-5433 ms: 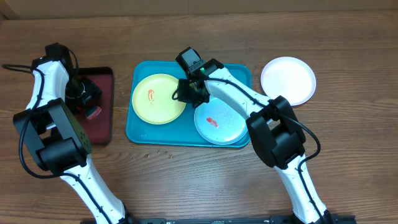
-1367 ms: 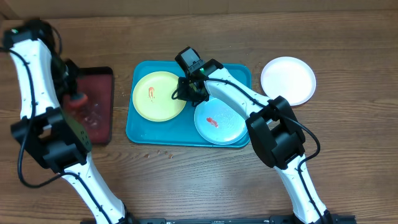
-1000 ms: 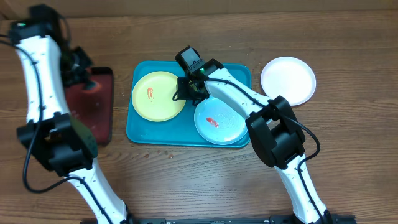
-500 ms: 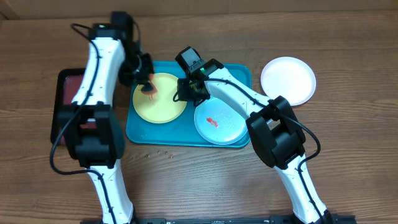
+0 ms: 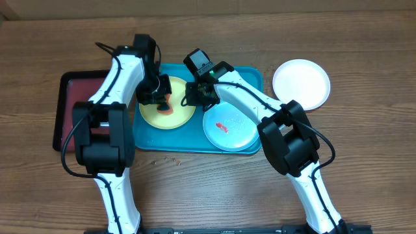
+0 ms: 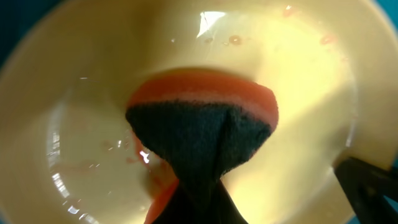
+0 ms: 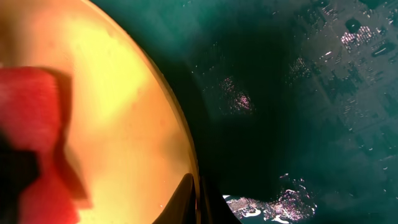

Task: Clean dirty plates on tray and stack at the side
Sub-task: 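Carry the wet sponge onto the yellow plate with the left gripper, then scrub the yellow plate with the sponge while the right gripper holds it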

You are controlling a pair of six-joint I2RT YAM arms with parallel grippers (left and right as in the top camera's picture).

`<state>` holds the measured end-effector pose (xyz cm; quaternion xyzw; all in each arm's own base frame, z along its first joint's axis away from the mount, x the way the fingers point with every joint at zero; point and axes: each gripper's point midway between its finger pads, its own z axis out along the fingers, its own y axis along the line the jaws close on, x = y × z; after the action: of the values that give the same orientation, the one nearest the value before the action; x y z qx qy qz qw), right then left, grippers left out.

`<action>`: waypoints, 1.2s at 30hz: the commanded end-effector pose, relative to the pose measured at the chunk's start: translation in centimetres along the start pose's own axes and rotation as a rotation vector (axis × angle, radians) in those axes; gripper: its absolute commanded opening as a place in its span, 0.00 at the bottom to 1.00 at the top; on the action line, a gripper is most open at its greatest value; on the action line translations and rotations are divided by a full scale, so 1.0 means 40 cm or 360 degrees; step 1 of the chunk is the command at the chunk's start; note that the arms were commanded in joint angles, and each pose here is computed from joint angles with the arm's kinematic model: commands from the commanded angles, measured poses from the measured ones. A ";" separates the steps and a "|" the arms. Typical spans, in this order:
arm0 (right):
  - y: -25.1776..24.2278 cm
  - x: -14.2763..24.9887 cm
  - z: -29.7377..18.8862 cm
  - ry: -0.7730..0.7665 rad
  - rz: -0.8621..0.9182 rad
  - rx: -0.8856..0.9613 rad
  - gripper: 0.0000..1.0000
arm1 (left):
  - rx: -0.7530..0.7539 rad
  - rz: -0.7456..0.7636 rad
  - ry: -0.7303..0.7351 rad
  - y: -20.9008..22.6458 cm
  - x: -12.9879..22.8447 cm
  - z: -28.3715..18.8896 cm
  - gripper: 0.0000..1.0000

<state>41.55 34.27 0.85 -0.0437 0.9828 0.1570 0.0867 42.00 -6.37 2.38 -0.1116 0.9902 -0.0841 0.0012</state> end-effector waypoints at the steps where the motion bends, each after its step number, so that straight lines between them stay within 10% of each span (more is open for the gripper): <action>1: -0.036 0.037 0.040 0.0069 -0.0020 0.0088 0.04 | 0.0017 0.0022 0.0015 -0.019 0.022 0.040 0.04; 21: -0.036 0.038 0.040 0.0070 -0.0019 0.0089 0.04 | -0.0652 0.0156 -0.0208 0.150 -0.040 0.016 0.04; 36: -0.033 0.034 0.040 0.0060 -0.0021 0.0081 0.04 | 0.0072 0.0163 -0.0175 -0.064 -0.053 0.029 0.04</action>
<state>41.54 34.38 0.89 -0.0450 0.9823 0.1601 0.0864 45.35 -5.74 2.55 -0.0696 0.9933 -0.0297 0.0878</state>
